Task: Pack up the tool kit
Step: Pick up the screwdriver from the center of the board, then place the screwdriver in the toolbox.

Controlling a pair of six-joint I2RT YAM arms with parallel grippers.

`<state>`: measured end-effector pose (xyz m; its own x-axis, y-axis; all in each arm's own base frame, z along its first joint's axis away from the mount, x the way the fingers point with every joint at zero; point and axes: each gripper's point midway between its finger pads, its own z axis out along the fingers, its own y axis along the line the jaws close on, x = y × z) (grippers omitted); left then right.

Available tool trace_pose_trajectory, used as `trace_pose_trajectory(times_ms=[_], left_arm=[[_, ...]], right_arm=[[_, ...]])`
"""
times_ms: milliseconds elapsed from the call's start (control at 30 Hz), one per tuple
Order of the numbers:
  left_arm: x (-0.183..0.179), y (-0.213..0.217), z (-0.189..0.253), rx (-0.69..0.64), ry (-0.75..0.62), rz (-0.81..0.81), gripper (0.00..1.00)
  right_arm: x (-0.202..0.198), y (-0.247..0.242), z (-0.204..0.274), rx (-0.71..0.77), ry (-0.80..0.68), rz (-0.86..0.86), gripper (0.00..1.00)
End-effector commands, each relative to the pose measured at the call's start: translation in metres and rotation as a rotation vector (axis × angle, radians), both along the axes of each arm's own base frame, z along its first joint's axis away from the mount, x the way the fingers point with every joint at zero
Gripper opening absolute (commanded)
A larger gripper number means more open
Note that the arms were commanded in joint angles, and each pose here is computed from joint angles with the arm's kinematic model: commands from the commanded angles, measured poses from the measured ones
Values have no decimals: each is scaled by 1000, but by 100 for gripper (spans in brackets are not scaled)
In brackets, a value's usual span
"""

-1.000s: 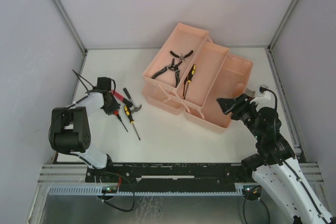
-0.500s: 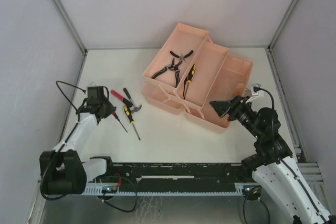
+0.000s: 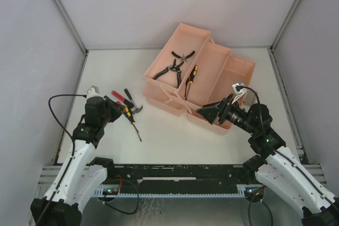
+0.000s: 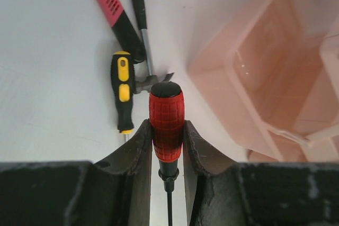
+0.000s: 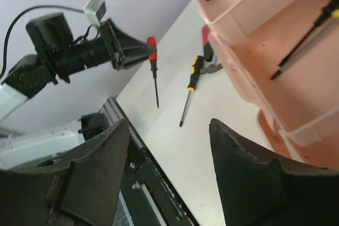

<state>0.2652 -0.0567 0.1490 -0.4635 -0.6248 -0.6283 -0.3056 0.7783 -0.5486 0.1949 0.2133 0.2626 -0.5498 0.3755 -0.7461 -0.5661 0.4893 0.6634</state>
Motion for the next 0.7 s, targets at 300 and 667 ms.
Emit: trace_pose_trajectory(times_ms=[300, 667], left_arm=[[-25, -88, 88, -239, -271, -257, 0], [-54, -128, 118, -421, -430, -394, 0]], right_arm=[[-29, 53, 9, -81, -261, 214, 61], [-35, 91, -14, -162, -257, 295, 60]])
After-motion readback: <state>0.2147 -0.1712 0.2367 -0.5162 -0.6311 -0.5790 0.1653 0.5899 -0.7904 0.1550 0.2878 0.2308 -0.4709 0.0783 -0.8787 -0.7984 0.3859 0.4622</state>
